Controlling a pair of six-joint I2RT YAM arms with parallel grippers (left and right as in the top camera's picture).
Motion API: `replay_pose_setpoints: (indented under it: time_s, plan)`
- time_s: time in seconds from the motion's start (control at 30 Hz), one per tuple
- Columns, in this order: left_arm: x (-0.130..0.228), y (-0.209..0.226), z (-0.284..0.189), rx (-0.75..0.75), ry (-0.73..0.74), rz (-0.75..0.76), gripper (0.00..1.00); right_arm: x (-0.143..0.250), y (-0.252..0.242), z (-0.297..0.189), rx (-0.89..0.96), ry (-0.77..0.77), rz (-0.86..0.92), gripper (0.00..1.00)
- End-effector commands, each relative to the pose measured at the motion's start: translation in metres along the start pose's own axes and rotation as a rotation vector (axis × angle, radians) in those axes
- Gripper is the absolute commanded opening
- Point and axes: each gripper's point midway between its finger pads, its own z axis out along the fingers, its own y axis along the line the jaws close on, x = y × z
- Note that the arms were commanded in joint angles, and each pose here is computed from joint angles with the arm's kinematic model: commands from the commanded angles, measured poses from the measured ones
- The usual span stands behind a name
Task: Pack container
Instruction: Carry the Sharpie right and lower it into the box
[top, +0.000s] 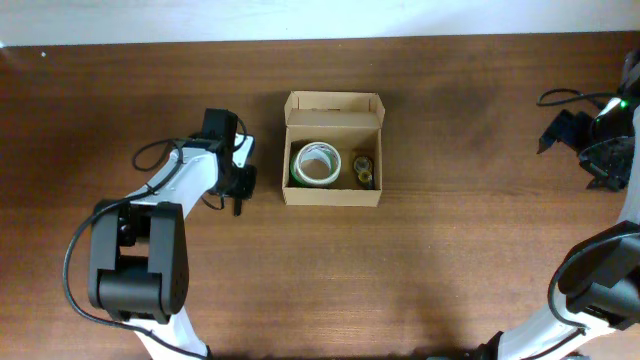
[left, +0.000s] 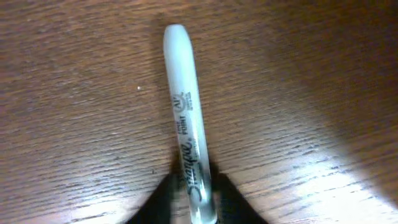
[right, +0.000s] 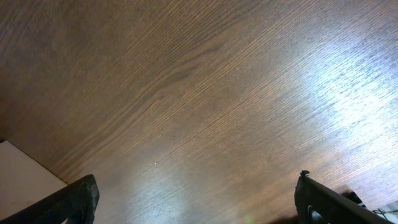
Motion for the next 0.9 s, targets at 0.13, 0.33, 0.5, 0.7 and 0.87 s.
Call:
replay_pose_setpoints:
  time_s: [0.13,0.33,0.5,0.7,0.87]
  plan:
    - [-0.031,0.000,-0.022,0.005,-0.034,0.054,0.02,0.002,0.000,-0.004,-0.011,-0.008,-0.001,0.99]
    - [-0.113,0.004,-0.143,-0.040,-0.295,0.223,0.02,0.002,0.000,-0.004,-0.011,-0.008,-0.001,0.99]
    - [-0.143,-0.039,-0.245,-0.019,-0.506,0.603,0.01,0.002,0.000,-0.004,-0.011,-0.008,-0.001,0.99]
    - [-0.104,-0.140,-0.253,0.091,-0.456,1.079,0.02,0.002,0.000,-0.004,-0.011,-0.008,-0.001,0.99]
    - [-0.060,-0.196,-0.228,0.207,-0.321,1.299,0.02,0.002,0.000,-0.004,-0.011,-0.008,-0.001,0.99]
